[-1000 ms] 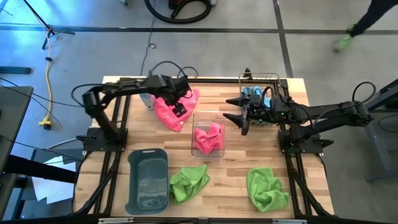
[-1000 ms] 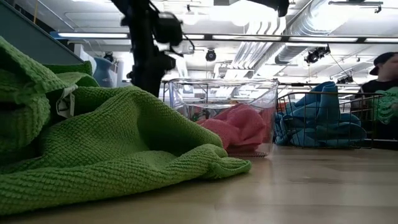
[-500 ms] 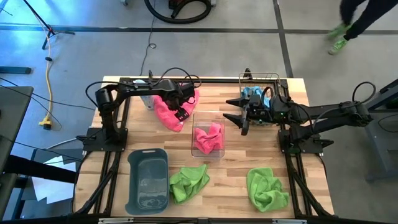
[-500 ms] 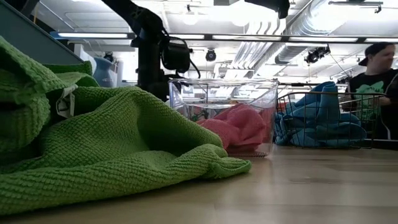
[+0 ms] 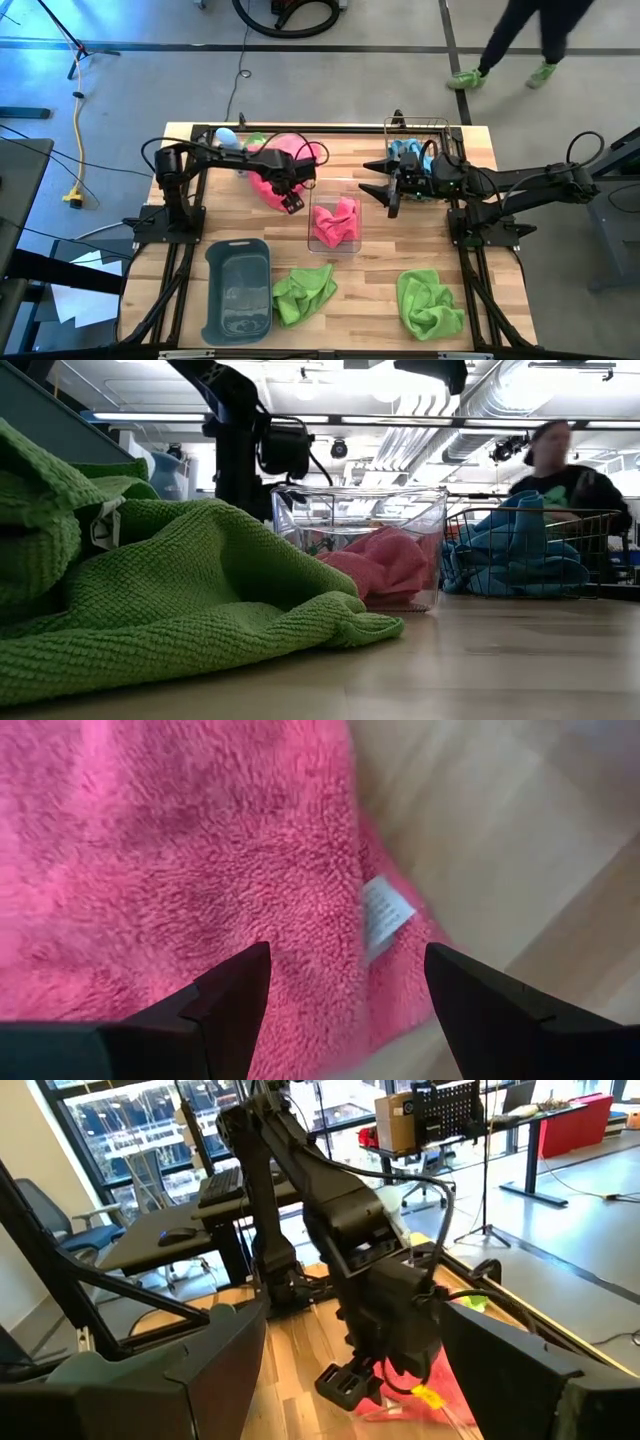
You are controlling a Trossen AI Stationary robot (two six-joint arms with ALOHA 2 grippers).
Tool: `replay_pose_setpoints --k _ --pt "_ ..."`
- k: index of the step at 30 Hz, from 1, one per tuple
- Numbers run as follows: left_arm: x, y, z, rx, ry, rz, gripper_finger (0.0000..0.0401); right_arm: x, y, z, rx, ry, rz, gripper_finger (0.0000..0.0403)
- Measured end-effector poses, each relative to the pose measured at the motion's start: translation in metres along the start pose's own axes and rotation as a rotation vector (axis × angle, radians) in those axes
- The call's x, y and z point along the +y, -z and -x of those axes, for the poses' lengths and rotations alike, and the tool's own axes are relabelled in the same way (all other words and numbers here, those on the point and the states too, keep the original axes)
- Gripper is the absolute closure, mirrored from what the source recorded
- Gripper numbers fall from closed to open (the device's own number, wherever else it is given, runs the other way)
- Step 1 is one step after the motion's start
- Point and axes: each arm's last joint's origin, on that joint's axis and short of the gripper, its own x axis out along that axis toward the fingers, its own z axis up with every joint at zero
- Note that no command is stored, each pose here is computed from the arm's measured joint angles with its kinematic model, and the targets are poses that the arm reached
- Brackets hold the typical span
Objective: Sort microfiber towel by color & place in baskets
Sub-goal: Put the pink microfiber cloth into the transparent bin
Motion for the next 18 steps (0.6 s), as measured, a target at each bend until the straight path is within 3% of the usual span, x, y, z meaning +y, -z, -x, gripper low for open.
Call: replay_pose_setpoints --k 8,14,18 --pt "-0.0009 0.0007 -0.0041 -0.021 -0.009 0.035 0.0167 -0.0001 0.0003 0.0000 0.003 0.001 0.001 0.0107" --pt "-0.0020 0.0009 -0.0053 -0.026 -0.033 0.021 0.0261 0.0000 0.0002 0.0000 0.003 0.000 -0.016 0.0107" --pt "-0.0022 0.0004 -0.0053 -0.029 -0.030 -0.013 0.0349 -0.0001 0.0004 0.0000 0.004 0.001 -0.025 0.0107"
